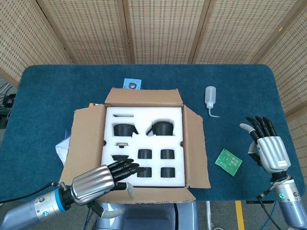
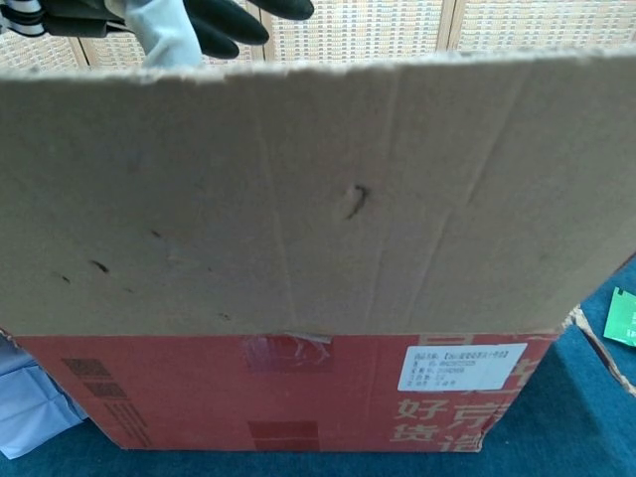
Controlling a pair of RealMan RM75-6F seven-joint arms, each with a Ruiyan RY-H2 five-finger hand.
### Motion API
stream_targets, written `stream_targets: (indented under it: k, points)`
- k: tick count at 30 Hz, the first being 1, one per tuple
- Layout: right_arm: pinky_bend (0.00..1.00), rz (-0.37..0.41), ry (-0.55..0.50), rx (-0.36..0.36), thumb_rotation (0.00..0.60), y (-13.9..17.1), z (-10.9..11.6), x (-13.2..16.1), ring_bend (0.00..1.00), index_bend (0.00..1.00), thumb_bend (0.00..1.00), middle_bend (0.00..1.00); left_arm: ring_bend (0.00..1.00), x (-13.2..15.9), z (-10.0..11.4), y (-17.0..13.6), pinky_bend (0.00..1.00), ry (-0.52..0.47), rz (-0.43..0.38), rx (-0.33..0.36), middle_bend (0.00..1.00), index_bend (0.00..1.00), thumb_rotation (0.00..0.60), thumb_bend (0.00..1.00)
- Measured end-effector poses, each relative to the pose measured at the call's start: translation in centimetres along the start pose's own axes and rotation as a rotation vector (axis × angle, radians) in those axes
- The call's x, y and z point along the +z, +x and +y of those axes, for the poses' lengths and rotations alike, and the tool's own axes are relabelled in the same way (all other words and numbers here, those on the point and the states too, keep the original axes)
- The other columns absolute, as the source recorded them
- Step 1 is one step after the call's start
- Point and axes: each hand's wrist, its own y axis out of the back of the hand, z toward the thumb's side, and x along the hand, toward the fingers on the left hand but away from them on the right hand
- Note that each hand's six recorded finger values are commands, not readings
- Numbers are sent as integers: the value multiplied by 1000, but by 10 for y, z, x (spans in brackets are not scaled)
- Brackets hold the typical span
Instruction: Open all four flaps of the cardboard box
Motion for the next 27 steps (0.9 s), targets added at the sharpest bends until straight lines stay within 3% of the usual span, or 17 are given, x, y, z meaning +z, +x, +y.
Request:
stream_targets:
  k: [12, 19, 23, 27]
  points:
    - [0, -4, 2, -1, 600, 0, 1, -1, 0, 204, 1000, 116, 0, -1, -4, 0, 0, -16, 1, -44, 0, 406, 80, 309]
    - [0, -8, 1, 8, 600, -1, -2, -3, 0, 204, 1000, 115, 0, -15, 1, -3, 0, 36, 51, -12, 0, 372, 81, 304]
    - [0, -16, 4, 14, 600, -2, -6, -6, 0, 204, 1000, 112, 0, -31, 5, -9, 0, 115, 115, 33, 0, 301, 319, 312]
    - [0, -28, 8, 16, 600, -2, -9, -11, 0, 195, 1000, 110, 0, -52, 9, -21, 0, 212, 205, 100, 0, 260, 425, 310]
